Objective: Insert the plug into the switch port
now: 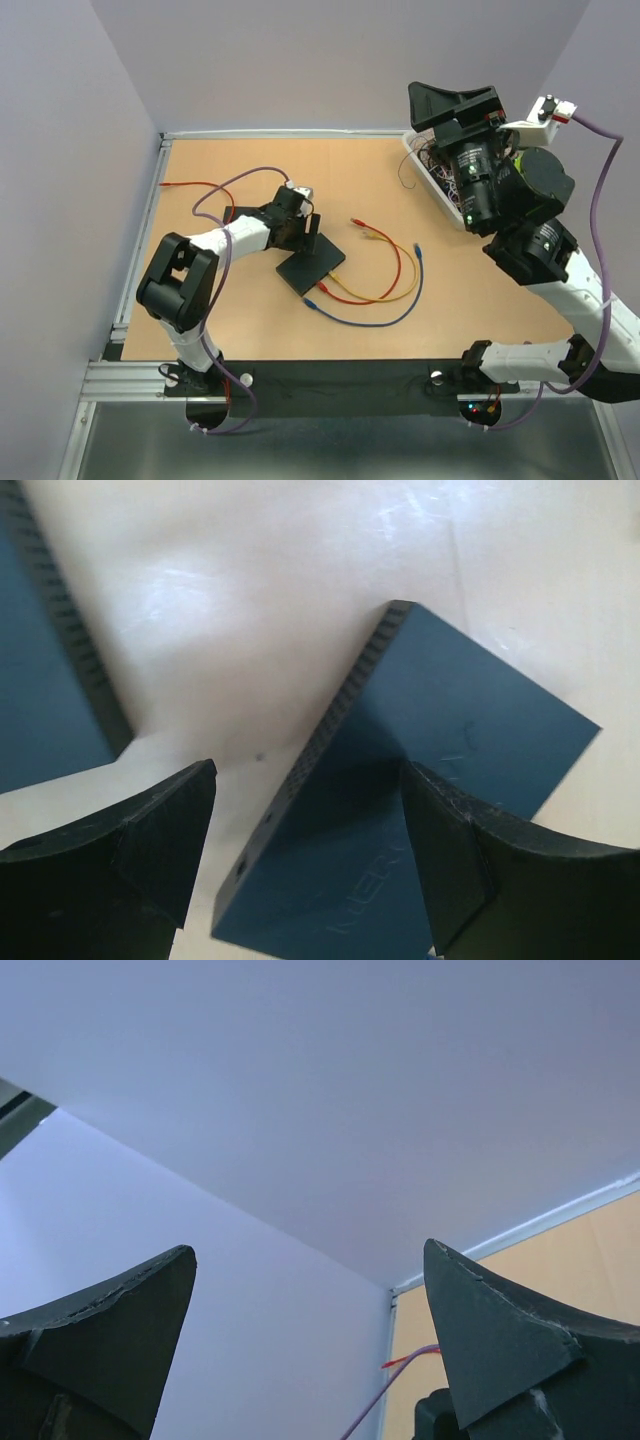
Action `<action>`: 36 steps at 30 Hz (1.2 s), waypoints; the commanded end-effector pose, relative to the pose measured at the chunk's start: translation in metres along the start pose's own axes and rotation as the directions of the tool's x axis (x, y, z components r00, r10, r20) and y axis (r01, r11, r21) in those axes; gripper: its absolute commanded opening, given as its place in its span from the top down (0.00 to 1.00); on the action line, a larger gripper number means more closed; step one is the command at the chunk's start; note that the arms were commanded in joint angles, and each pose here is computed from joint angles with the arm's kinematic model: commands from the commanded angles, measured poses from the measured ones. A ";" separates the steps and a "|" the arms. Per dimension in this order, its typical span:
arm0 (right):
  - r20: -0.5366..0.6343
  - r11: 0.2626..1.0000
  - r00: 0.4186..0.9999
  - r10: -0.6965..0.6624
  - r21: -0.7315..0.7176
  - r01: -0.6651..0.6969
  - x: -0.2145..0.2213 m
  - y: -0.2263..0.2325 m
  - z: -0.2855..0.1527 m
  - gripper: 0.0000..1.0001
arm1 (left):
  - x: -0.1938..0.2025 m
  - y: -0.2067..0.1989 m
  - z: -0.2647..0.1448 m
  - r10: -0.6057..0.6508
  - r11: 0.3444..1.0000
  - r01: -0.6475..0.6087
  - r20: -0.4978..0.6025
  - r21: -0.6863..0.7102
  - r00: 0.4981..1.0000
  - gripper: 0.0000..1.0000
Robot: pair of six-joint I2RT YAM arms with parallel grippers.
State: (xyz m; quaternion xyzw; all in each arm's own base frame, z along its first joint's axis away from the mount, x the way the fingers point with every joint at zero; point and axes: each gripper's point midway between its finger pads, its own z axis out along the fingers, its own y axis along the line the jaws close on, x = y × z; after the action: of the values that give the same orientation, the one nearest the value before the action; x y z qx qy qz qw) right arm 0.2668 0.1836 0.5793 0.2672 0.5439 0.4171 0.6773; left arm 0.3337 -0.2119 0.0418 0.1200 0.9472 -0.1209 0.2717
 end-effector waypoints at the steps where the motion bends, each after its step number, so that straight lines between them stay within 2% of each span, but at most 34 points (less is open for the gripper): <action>1: 0.094 0.983 0.993 -0.070 0.176 0.053 -0.021 -0.024 0.005 0.00 | -0.020 0.033 -0.027 -0.019 0.985 0.036 0.098 -0.168 0.995 0.15; 4: 0.155 0.973 0.984 -0.093 0.224 0.056 -0.044 -0.028 0.001 0.00 | -0.022 0.037 -0.045 -0.070 0.976 0.096 0.138 -0.194 0.988 0.15; 8: 0.191 0.969 0.977 -0.094 0.243 0.046 -0.063 -0.031 -0.006 0.00 | -0.019 0.035 -0.077 -0.166 0.968 0.203 0.225 -0.151 0.960 0.15; 15: 0.233 0.973 0.972 -0.034 0.229 -0.021 -0.081 -0.039 -0.022 0.00 | 0.011 0.027 -0.108 -0.318 0.939 0.339 0.246 -0.050 0.916 0.15; 21: 0.257 0.972 0.966 -0.028 0.232 -0.033 -0.090 -0.040 -0.026 0.00 | 0.049 0.006 -0.103 -0.419 0.908 0.410 0.175 0.083 0.891 0.15; 22: 0.264 0.972 0.964 -0.021 0.231 -0.042 -0.094 -0.041 -0.028 0.00 | 0.066 -0.001 -0.097 -0.443 0.895 0.431 0.123 0.112 0.888 0.15; 27: 0.277 0.974 0.961 0.005 0.217 -0.068 -0.100 -0.041 -0.033 0.00 | 0.079 -0.020 -0.085 -0.500 0.855 0.475 0.093 0.208 0.861 0.15; 30: 0.283 0.974 0.959 0.004 0.218 -0.069 -0.102 -0.042 -0.034 0.00 | 0.093 -0.029 -0.075 -0.509 0.847 0.489 0.050 0.210 0.859 0.16; 36: 0.303 0.970 0.953 0.017 0.227 -0.089 -0.109 -0.047 -0.039 0.00 | 0.088 -0.041 -0.062 -0.507 0.846 0.485 0.053 0.221 0.861 0.16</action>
State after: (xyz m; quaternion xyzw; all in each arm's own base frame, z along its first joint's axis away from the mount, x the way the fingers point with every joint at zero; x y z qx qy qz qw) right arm 0.2441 0.0839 0.5794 0.3863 0.5025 0.3178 0.7052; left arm 0.2047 -0.2006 0.0399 -0.0986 0.9291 -0.2557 0.2483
